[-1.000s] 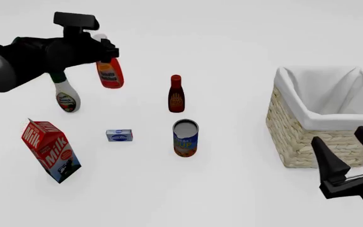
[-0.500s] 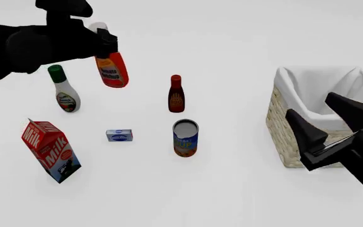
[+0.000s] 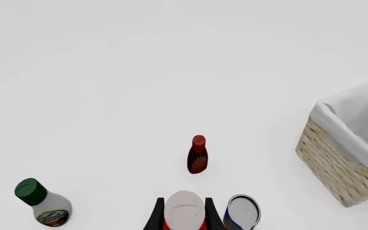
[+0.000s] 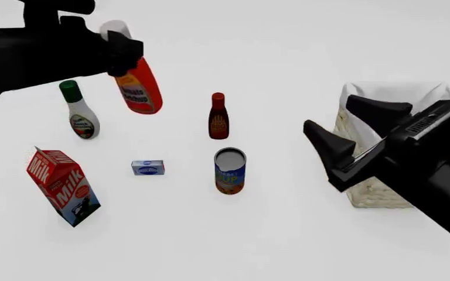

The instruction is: Pick the ketchup and place it in the basket.

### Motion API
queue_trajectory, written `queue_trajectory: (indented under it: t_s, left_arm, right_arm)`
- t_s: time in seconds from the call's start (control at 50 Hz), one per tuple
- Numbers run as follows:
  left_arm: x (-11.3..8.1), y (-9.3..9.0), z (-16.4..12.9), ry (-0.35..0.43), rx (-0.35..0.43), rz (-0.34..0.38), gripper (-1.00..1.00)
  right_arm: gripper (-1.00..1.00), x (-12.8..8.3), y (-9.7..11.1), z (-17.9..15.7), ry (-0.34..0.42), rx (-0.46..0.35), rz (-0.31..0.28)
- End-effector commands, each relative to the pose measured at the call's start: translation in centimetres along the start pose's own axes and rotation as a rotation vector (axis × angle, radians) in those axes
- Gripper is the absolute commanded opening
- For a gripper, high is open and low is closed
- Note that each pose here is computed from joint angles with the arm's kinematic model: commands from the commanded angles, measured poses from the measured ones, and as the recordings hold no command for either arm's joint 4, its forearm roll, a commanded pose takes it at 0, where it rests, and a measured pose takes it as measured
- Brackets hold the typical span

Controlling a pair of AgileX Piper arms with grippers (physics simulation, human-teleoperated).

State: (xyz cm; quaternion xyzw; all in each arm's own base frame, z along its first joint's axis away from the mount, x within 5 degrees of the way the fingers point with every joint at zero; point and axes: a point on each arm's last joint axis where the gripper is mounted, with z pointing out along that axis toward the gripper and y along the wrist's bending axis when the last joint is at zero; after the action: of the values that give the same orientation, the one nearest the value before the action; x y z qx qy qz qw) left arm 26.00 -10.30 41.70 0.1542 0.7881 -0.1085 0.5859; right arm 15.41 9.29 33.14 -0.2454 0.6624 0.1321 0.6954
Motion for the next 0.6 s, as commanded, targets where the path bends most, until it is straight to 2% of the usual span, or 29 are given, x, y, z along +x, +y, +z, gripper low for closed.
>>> queue_trajectory:
  t_s: [0.02, 0.5, 0.6]
  left_arm:
    - [-0.2, -0.9, -2.7, -0.031, 0.035, 0.018, -1.00]
    - [-0.3, -2.5, -4.1, -0.019, 0.101, 0.050, -1.00]
    - [-0.3, -2.7, -4.2, -0.017, 0.108, 0.058, -1.00]
  right_arm:
    - [1.00, -1.1, 1.4, 1.8, 0.001, -0.082, -0.005]
    - [1.00, -2.9, 4.3, 5.0, -0.001, -0.204, 0.004]
    - [1.00, -3.1, 5.2, 5.7, -0.001, -0.237, -0.010]
